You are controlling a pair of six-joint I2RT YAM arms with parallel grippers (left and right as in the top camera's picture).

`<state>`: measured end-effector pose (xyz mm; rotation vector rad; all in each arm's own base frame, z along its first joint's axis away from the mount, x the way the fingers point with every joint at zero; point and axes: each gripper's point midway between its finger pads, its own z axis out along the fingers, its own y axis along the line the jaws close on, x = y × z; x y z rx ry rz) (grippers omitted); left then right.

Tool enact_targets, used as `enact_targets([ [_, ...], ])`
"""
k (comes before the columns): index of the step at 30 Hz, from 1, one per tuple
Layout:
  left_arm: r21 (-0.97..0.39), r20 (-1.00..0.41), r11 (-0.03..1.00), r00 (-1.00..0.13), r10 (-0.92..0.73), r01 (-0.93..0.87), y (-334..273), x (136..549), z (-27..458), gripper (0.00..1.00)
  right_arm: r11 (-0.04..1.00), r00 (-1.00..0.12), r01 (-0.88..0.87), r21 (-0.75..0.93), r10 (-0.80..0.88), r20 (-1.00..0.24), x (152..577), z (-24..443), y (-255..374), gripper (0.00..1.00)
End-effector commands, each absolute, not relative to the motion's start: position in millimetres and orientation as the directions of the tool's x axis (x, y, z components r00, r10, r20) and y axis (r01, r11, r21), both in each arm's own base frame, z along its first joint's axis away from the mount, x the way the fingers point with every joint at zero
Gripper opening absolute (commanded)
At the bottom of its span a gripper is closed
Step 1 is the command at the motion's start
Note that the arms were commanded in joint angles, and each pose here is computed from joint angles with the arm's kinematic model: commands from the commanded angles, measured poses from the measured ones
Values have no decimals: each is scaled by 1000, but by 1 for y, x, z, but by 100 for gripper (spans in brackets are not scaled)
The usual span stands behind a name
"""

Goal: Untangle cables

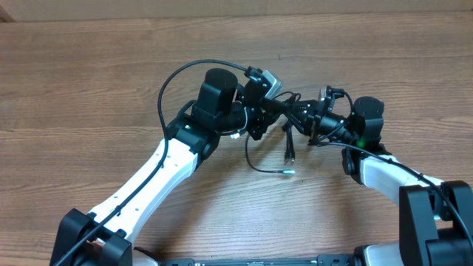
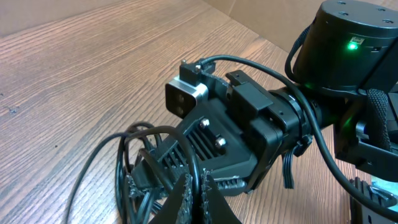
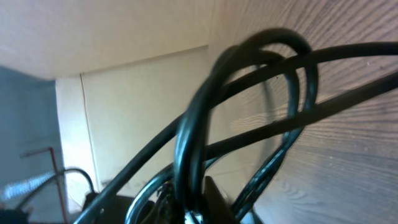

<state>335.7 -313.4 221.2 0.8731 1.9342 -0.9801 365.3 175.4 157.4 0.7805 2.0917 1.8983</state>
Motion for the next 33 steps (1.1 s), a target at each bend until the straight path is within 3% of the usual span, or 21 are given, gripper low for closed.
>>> enact_targets([
  [1, -315, -875, 444, -438, 208, 839, -316, 331, 233, 4, 28, -838, 218, 975, 517, 173, 367, 164, 176, 4],
  [3, -307, -875, 455, -436, 210, 836, -315, 332, 232, 4, 28, -842, 218, 976, 510, 173, 366, 165, 177, 4],
  [17, -121, -800, 812, -541, 261, 570, -252, 376, 185, 4, 27, -919, 216, 976, 342, 195, 338, 171, 190, 4],
  [27, -93, -753, 870, -605, 257, 485, -218, 384, 170, 4, 10, -959, 173, 985, 229, 167, 321, 185, 196, 4],
  [33, -94, -729, 885, -637, 250, 456, -204, 385, 163, 4, -34, -971, 82, 996, 222, 88, 321, 211, 196, 4],
])
